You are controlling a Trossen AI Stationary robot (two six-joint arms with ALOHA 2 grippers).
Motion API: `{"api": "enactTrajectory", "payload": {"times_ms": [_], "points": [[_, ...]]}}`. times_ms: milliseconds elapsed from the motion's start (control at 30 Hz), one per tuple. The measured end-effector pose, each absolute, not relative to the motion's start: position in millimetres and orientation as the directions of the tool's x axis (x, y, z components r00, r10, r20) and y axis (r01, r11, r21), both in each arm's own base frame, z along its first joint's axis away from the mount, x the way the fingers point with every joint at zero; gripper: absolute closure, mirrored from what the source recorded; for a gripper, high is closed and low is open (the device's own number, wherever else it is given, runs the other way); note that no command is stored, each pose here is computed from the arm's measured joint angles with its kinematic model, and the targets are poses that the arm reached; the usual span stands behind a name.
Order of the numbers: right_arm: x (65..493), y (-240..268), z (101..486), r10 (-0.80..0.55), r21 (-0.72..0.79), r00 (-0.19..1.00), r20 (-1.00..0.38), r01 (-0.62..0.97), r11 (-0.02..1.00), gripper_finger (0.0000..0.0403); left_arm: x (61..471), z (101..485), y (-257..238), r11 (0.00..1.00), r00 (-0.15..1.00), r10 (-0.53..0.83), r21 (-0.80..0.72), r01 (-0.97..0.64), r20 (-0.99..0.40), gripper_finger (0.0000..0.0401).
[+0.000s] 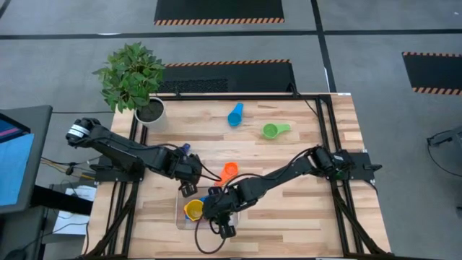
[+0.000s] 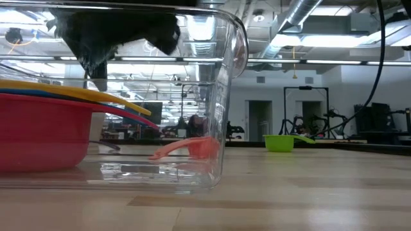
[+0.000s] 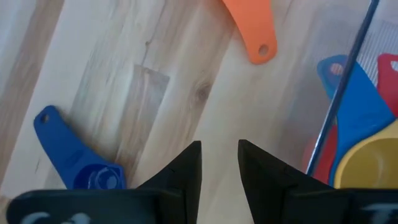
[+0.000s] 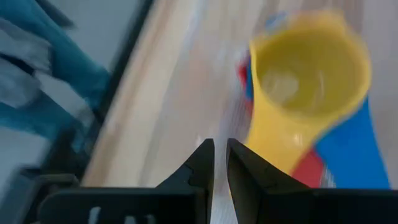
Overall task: Nest measuring cups in basket
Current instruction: Stack the yellow measuring cup on top of the blue measuring cup into the transparent bin
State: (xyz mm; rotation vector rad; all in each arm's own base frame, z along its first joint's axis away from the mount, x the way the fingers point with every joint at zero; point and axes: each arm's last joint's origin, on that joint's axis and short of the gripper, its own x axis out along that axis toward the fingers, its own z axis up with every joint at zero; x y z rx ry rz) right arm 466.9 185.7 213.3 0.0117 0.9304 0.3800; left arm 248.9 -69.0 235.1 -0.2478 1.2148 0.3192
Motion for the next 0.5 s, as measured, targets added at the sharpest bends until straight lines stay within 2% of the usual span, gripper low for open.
{"api": "enactTrajectory", "payload": {"times_ms": [500], "points": [[471.4,187.9,207.3,0.333,0.163,0.555,-0.762,-0.333,0.929,0.0338,257.0,237.5,-63.3,0.94,0.365,0.05,-0.08,-0.332,-0.93,0.0308]]}}
